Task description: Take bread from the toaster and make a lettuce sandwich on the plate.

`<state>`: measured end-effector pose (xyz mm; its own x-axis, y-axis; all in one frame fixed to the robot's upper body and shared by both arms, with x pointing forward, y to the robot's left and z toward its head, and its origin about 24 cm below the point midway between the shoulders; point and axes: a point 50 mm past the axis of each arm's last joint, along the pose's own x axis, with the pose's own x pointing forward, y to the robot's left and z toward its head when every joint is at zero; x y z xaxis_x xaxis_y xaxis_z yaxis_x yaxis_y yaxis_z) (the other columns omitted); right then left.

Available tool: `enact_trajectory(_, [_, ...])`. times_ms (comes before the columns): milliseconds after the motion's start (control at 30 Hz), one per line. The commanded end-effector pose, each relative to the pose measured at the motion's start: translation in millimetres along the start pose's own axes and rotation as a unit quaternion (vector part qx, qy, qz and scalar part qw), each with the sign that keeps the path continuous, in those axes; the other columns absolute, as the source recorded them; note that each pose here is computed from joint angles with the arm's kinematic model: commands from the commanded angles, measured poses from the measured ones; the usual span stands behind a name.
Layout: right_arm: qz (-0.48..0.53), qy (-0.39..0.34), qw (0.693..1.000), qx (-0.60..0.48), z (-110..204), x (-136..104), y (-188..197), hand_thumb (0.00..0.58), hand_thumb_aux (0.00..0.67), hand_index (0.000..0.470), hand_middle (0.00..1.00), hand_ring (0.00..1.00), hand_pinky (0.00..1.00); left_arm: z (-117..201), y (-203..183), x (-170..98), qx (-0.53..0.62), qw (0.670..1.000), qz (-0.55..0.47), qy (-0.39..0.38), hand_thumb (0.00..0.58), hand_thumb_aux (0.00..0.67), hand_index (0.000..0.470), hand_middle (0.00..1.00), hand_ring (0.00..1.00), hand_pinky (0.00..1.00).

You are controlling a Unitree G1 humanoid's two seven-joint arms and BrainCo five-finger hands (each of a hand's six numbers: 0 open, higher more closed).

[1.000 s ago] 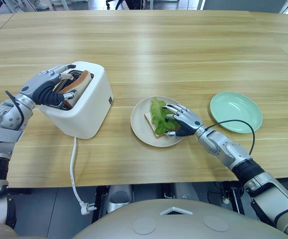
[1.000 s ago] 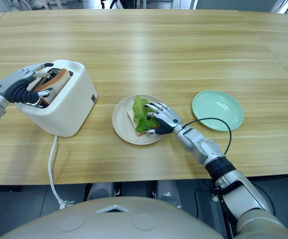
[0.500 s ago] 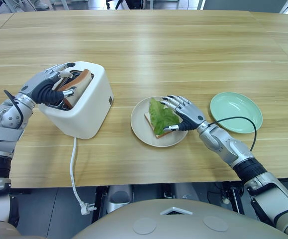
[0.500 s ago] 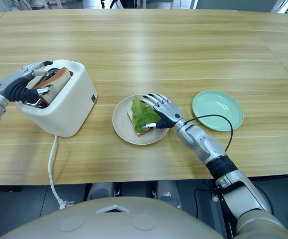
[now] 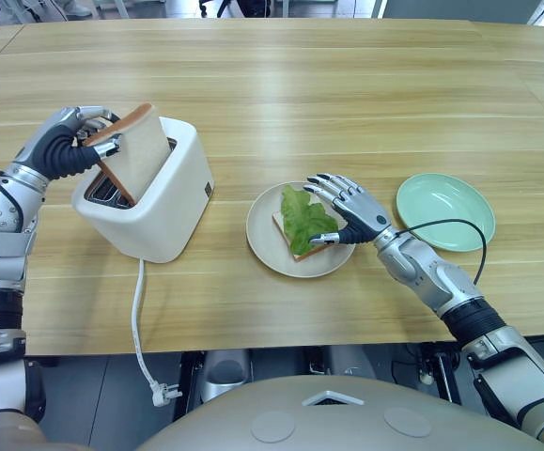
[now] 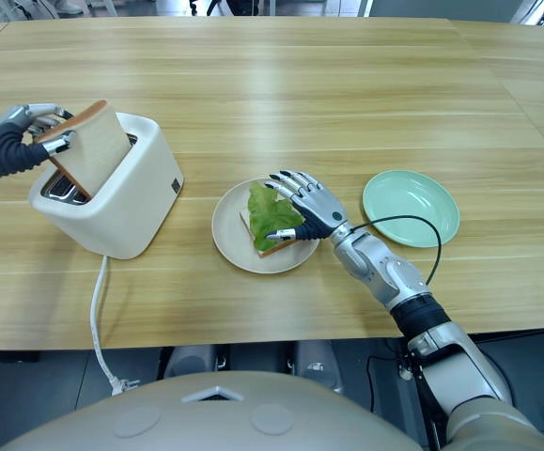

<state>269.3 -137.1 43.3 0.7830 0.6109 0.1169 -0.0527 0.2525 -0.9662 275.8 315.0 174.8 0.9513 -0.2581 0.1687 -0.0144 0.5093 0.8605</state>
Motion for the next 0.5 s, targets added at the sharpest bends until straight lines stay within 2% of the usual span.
enact_trajectory(33, [-0.002, 0.0, 1.0, 0.0, 0.2, -1.2, -0.3, 0.0, 0.0, 0.0, 0.0, 0.0, 0.0, 5.0, 8.7, 2.8, -0.032, 0.999, 0.024, -0.017, 0.58, 0.67, 0.46, 1.0, 1.0, 1.0])
enact_trajectory(500, [-0.007, 0.001, 1.0, -0.002, -0.8, -1.4, -2.1, 0.0, 0.0, 0.0, 0.0, 0.0, 0.0, -12.7, 20.0, 0.7, -0.129, 0.99, 0.063, 0.002, 0.58, 0.67, 0.46, 1.0, 1.0, 1.0])
